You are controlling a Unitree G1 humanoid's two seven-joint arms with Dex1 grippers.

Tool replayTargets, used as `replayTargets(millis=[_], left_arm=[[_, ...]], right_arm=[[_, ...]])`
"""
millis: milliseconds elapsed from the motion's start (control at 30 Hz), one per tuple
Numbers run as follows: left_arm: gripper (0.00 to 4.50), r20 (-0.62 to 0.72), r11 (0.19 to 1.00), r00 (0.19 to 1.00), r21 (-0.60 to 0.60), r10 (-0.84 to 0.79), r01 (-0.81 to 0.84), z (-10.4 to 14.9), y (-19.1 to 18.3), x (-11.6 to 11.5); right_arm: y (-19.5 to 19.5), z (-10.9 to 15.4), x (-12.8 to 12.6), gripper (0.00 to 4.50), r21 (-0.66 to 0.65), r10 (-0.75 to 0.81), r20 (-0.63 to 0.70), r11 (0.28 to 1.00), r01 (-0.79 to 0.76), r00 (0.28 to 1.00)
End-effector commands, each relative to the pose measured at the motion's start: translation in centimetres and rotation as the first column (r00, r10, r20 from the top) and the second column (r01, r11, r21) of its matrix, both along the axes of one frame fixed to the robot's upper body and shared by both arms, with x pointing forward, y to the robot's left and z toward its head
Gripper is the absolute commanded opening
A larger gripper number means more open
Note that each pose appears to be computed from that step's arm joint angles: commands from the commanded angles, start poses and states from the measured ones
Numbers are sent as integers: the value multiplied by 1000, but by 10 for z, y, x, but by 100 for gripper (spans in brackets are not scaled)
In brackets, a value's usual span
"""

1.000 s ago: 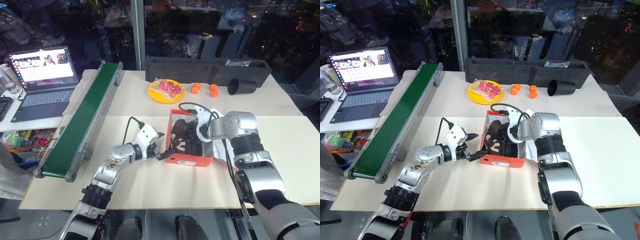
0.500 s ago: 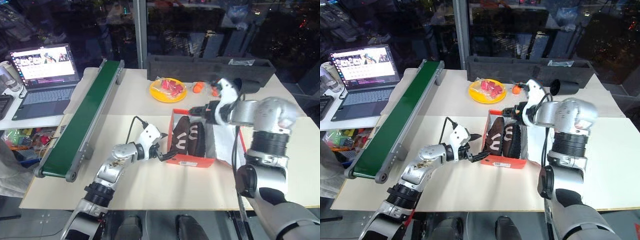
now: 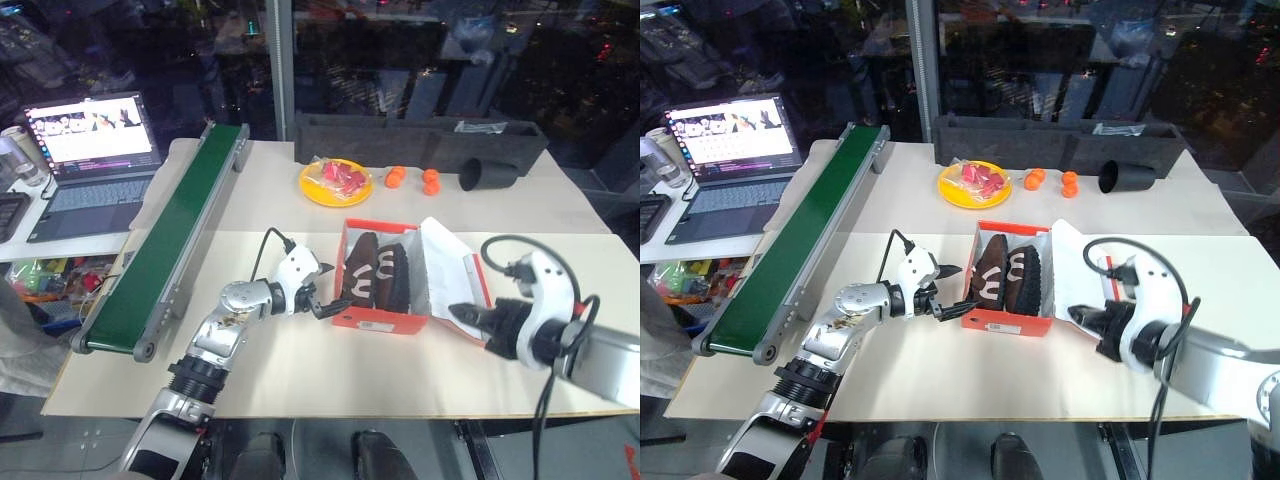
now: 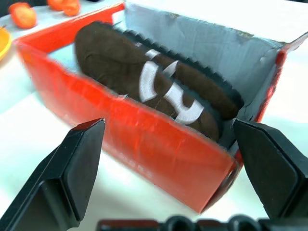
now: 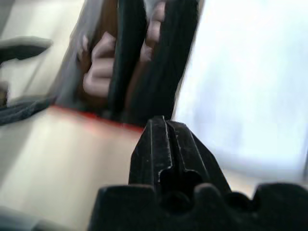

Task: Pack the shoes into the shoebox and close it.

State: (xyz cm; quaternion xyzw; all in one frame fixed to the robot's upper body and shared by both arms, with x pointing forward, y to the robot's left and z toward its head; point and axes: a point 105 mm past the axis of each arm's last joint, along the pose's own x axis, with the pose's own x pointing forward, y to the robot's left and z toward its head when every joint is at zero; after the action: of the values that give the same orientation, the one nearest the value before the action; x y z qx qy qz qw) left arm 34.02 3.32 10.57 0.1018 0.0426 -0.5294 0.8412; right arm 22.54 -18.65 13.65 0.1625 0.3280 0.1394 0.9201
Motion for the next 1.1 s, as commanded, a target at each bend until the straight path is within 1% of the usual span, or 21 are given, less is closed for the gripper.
replayTargets(millis=[33, 67, 133, 233, 333, 433, 533, 633, 667, 800, 967, 1033, 1100], left_arm=[[450, 41, 1000, 999, -9, -18, 19, 8, -3, 2], [450, 41, 1000, 999, -9, -20, 20, 8, -4, 2], [450, 43, 1000, 999, -10, -26, 26, 9, -5, 3], [450, 45, 999, 999, -10, -31, 31, 9, -6, 2], [450, 47, 1000, 998, -10, -29, 30, 10, -5, 2], [450, 48, 1000, 999, -7, -20, 21, 10, -2, 2], [450, 51, 1000, 999, -5, -13, 13, 11, 0, 3], [450, 52, 1000, 999, -4, -8, 8, 12, 2, 4], [450, 53, 1000, 999, -4, -6, 6, 12, 2, 4], [450, 60, 1000, 998, -4, 5, -5, 14, 4, 6], [450, 64, 1000, 998, -5, 10, -9, 16, 4, 7], [450, 65, 1000, 998, -4, 10, -10, 16, 5, 7], [450, 67, 1000, 998, -3, 12, -12, 16, 5, 7]], right_arm=[[2, -14, -15, 6, 49, -61, -70, 997, 64, 996], [2, -19, -19, 6, 47, -67, -95, 996, 72, 993], [-2, -39, -23, 6, 46, -116, -191, 991, 127, 975], [-13, -58, -20, 6, 21, -209, -278, 975, 223, 938], [-14, -67, -7, 6, 65, -253, -309, 956, 286, 917], [-25, -83, 6, 6, 85, -334, -363, 918, 388, 870], [-39, -91, 19, 6, 98, -426, -395, 861, 499, 814], [-41, -93, 30, 6, 145, -459, -433, 814, 562, 776], [-44, -95, 35, 6, 158, -482, -445, 787, 596, 755], [-59, -96, 61, 6, 250, -580, -495, 619, 745, 648], [-65, -98, 81, 6, 284, -640, -535, 479, 831, 552], [-70, -97, 91, 6, 314, -668, -552, 388, 867, 499], [-77, -95, 96, 6, 322, -701, -551, 322, 890, 453]])
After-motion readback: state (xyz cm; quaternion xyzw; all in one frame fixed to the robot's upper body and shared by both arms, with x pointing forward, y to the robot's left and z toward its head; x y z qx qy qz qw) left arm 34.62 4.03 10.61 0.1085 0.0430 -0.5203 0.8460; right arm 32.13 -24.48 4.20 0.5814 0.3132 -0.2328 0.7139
